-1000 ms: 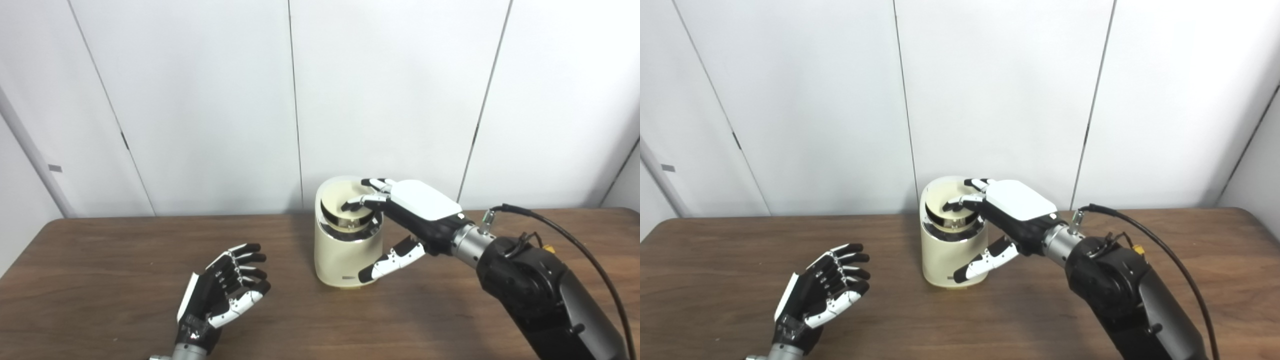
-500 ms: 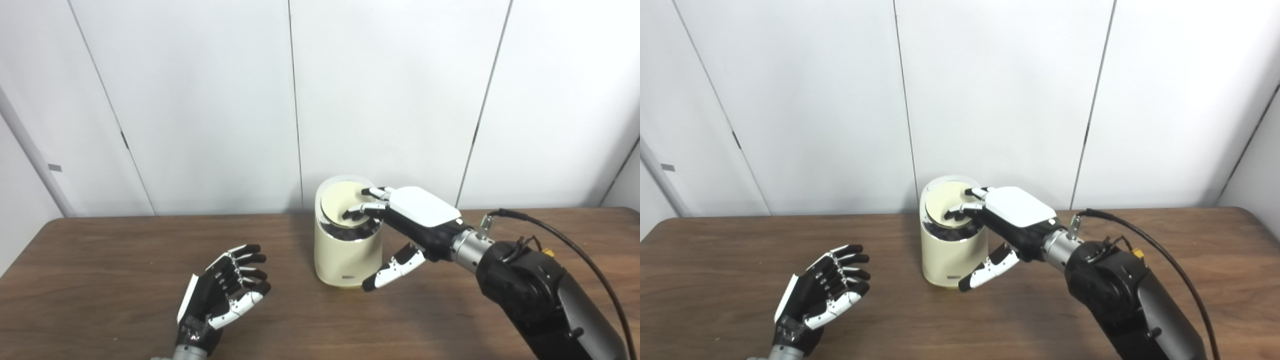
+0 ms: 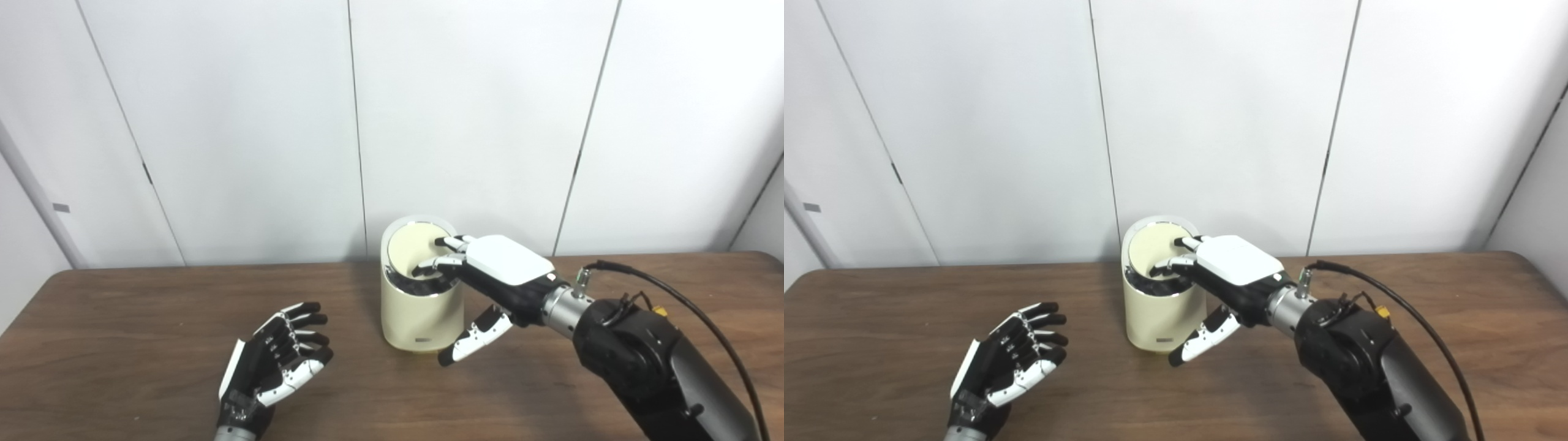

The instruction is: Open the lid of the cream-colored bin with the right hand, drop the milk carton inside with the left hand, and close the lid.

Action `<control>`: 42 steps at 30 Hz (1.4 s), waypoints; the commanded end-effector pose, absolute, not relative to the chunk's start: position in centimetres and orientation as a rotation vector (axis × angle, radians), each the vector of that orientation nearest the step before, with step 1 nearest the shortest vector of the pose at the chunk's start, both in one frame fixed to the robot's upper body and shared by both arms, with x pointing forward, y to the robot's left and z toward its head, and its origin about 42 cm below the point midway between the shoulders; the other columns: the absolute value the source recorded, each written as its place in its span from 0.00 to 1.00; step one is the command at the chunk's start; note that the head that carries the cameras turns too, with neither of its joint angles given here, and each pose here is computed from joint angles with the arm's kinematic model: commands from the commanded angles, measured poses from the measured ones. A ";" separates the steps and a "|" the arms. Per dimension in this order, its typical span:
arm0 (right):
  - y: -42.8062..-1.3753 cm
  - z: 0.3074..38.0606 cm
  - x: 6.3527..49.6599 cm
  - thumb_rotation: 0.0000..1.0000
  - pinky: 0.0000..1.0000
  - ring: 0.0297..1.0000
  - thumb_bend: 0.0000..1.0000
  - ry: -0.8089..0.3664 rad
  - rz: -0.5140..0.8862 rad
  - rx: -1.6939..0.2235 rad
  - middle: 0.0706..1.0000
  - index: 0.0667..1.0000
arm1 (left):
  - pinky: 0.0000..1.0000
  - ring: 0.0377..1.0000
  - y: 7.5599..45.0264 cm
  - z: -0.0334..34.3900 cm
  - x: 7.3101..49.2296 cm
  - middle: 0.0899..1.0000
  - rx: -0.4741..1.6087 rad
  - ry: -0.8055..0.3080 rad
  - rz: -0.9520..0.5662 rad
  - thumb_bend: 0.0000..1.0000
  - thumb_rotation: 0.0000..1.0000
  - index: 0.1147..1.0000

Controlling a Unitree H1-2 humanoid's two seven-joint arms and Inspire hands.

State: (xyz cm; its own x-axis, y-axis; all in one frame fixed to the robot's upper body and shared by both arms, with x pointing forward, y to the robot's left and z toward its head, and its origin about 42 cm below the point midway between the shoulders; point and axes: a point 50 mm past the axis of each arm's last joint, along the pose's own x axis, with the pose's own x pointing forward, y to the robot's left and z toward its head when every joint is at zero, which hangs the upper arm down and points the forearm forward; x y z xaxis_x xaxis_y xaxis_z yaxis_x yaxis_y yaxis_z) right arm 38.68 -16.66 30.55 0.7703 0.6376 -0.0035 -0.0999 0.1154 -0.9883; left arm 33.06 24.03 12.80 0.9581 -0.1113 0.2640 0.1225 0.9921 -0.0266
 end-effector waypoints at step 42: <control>-26.7 24.6 35.8 0.27 0.75 0.86 0.77 -0.396 0.127 -0.670 0.88 0.90 | 0.43 0.57 24.2 13.6 32.8 0.67 -0.070 -0.316 -0.136 0.70 0.16 0.72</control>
